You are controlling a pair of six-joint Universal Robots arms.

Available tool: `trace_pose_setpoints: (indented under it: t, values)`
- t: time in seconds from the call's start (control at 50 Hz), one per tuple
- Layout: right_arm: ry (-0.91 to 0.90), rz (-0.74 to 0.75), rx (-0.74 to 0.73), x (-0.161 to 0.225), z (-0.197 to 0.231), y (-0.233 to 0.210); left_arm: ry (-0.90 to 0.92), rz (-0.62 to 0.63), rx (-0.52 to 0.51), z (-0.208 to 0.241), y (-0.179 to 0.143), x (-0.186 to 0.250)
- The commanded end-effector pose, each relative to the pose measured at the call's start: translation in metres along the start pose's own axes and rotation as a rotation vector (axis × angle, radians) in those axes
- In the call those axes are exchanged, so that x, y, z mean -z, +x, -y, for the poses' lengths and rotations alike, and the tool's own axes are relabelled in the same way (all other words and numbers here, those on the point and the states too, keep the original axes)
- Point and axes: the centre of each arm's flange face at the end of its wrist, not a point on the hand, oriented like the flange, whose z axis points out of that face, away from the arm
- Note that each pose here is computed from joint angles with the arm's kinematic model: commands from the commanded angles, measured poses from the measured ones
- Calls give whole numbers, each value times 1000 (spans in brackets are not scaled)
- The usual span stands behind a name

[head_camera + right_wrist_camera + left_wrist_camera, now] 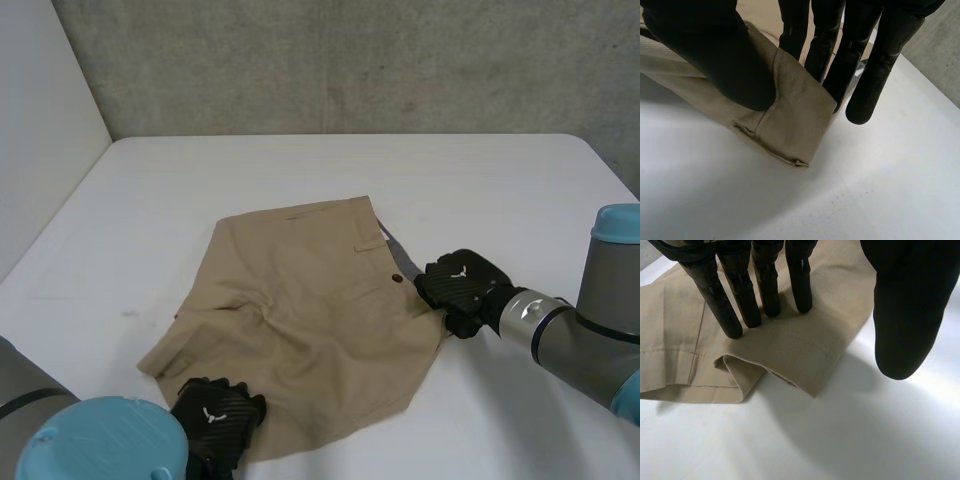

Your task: Fold the shorts.

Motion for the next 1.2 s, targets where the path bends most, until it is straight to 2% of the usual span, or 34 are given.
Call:
trace_pose_setpoints:
  t: [0.02,0.34,0.68,0.76,0.84,0.92,1.02,1.1,1.2]
  values:
    - [-5,11,1,2,-1,-4,1,34,-9,-3,1,-16]
    - [-12,13,0,3,-2,-6,7,129,-44,-2,-16,-51]
    - [-22,-26,9,6,2,-1,142,170,8,31,-29,-39]
    - [-37,-32,4,17,12,2,157,203,31,40,-43,-37]
    - [-68,-22,1,38,33,8,168,252,44,56,-65,-34]
    - [-42,-52,-13,64,71,25,233,302,81,88,-97,-26]
    - [118,-151,-15,106,136,45,373,305,121,132,-132,-5]
    - [260,-224,-51,131,175,59,563,317,128,176,-156,28]
    - [383,-282,-90,160,203,68,700,388,144,203,-175,60]
